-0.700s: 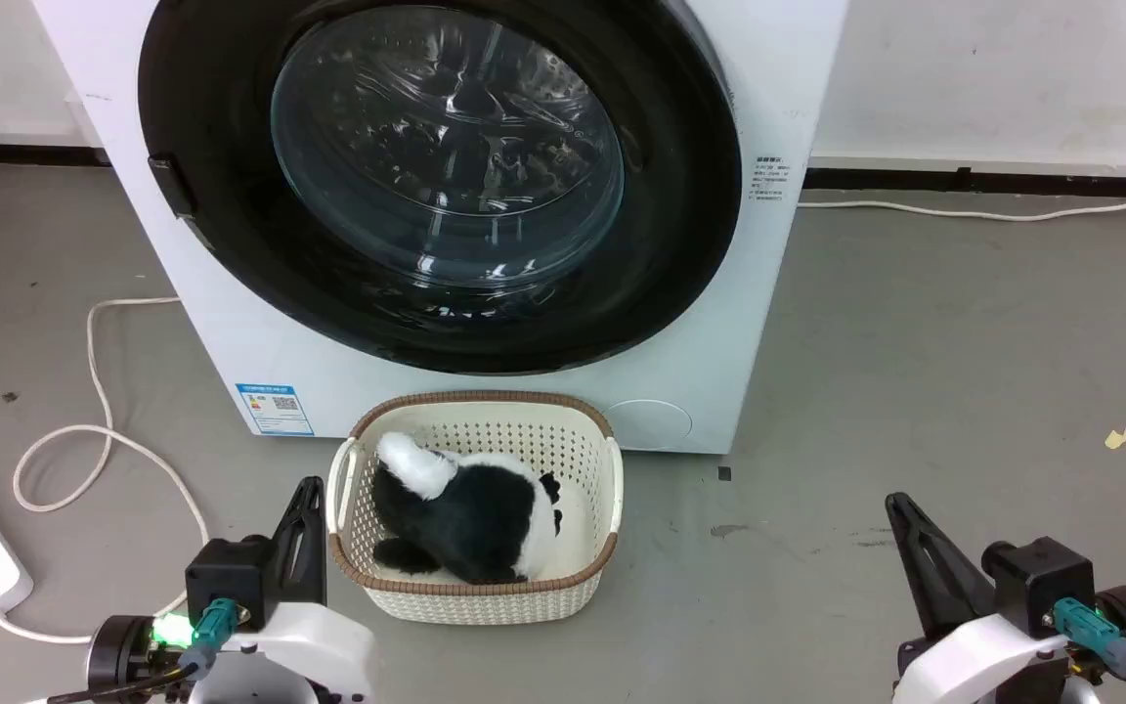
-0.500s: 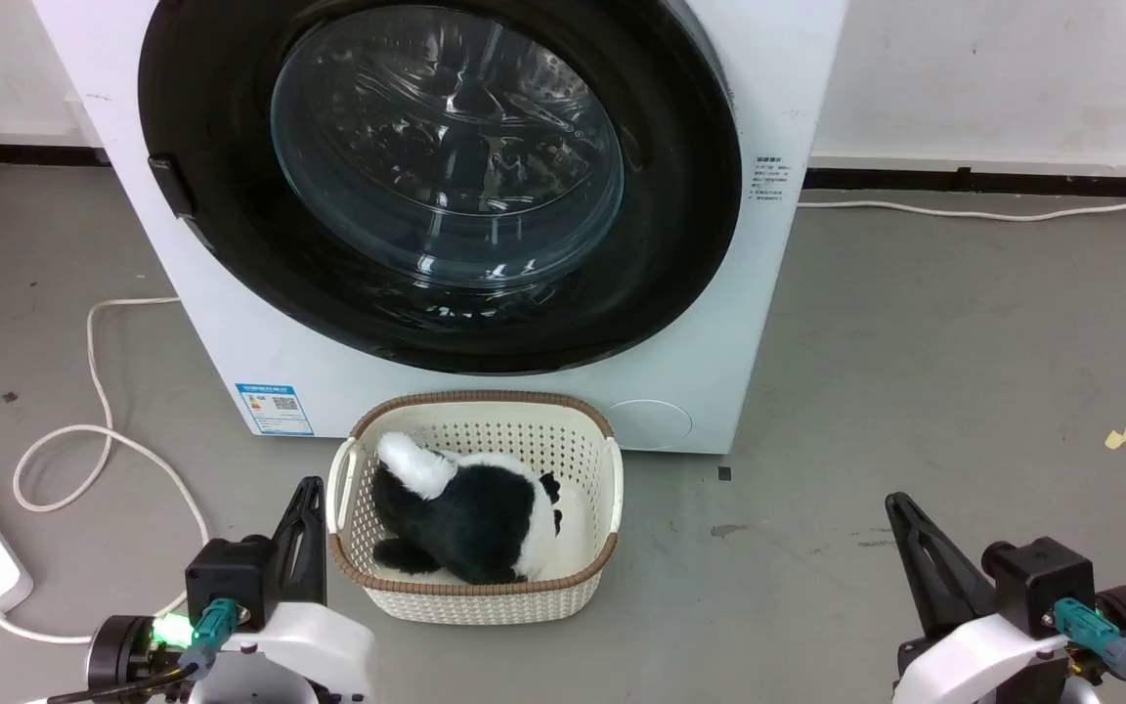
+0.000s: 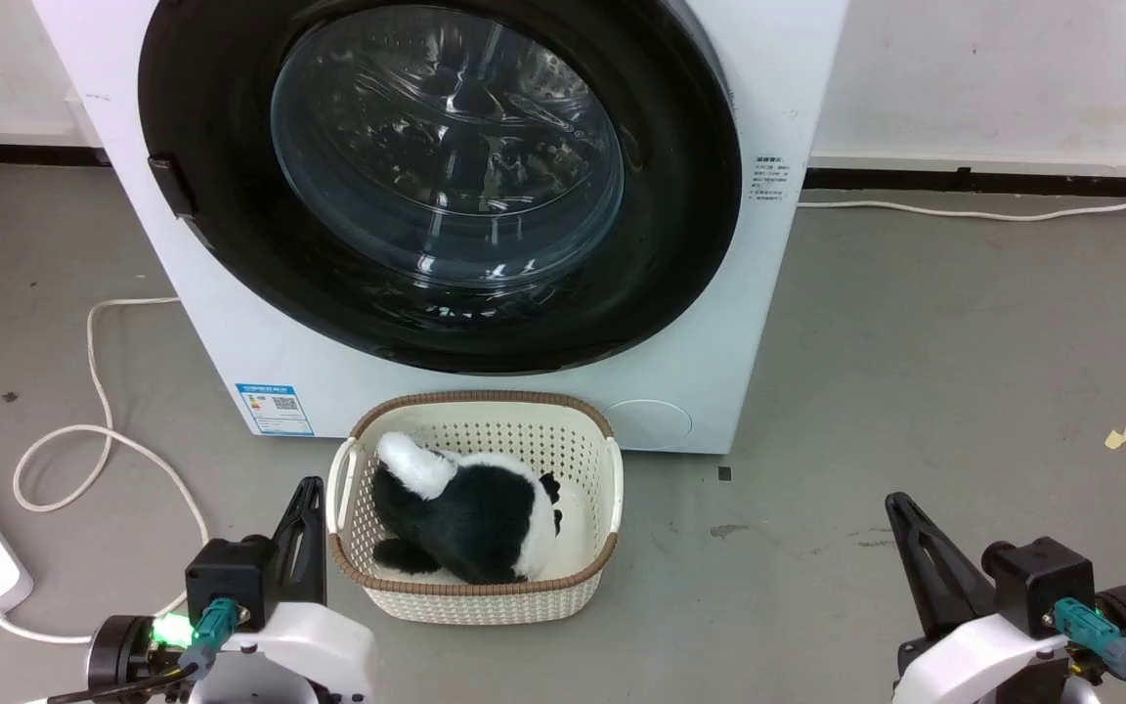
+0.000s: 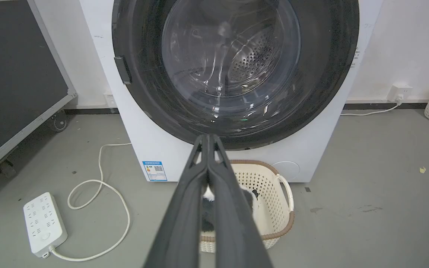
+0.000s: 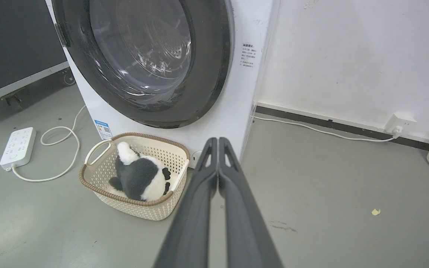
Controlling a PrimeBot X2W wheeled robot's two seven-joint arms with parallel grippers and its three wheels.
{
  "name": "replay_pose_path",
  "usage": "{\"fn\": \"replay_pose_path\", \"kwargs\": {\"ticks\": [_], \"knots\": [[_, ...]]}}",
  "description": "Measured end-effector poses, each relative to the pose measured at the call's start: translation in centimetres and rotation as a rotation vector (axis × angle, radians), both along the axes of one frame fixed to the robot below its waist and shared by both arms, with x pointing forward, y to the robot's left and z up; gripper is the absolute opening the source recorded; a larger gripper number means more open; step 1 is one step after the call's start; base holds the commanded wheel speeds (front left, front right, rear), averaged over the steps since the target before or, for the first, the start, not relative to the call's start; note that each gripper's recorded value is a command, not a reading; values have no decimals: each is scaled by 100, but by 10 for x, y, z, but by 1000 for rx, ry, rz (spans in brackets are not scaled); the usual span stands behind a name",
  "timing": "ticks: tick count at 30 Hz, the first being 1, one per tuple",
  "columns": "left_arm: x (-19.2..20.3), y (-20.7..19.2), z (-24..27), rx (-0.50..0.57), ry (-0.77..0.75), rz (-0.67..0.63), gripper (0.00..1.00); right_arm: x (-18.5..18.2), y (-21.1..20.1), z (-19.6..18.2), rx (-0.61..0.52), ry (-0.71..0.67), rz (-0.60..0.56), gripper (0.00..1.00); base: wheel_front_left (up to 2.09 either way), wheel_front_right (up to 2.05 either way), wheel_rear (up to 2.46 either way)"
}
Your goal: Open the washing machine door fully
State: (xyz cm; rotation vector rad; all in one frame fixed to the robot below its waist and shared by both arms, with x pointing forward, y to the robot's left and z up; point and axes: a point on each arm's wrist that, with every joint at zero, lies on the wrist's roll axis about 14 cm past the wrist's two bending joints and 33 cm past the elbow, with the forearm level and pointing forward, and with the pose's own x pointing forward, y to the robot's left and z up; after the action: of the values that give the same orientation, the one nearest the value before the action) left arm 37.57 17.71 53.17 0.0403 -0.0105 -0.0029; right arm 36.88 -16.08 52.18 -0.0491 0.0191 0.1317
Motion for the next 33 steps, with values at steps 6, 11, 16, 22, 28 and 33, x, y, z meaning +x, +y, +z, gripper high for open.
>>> {"fn": "replay_pose_path", "kwargs": {"ticks": [6,11,16,22,28,33], "knots": [[0,0,0,0,0,0,0,0,0,0,0,0,0,0,0,0,0],[0,0,0,0,0,-1,0,0,0,0,0,0,0,0,0,0,0],[0,0,0,0,0,0,0,0,0,0,0,0,0,0,0,0,0],[0,0,0,0,0,0,0,0,0,0,0,0,0,0,0,0,0],[0,0,0,0,0,0,0,0,0,0,0,0,0,0,0,0,0],[0,0,0,0,0,0,0,0,0,0,0,0,0,0,0,0,0]]}}
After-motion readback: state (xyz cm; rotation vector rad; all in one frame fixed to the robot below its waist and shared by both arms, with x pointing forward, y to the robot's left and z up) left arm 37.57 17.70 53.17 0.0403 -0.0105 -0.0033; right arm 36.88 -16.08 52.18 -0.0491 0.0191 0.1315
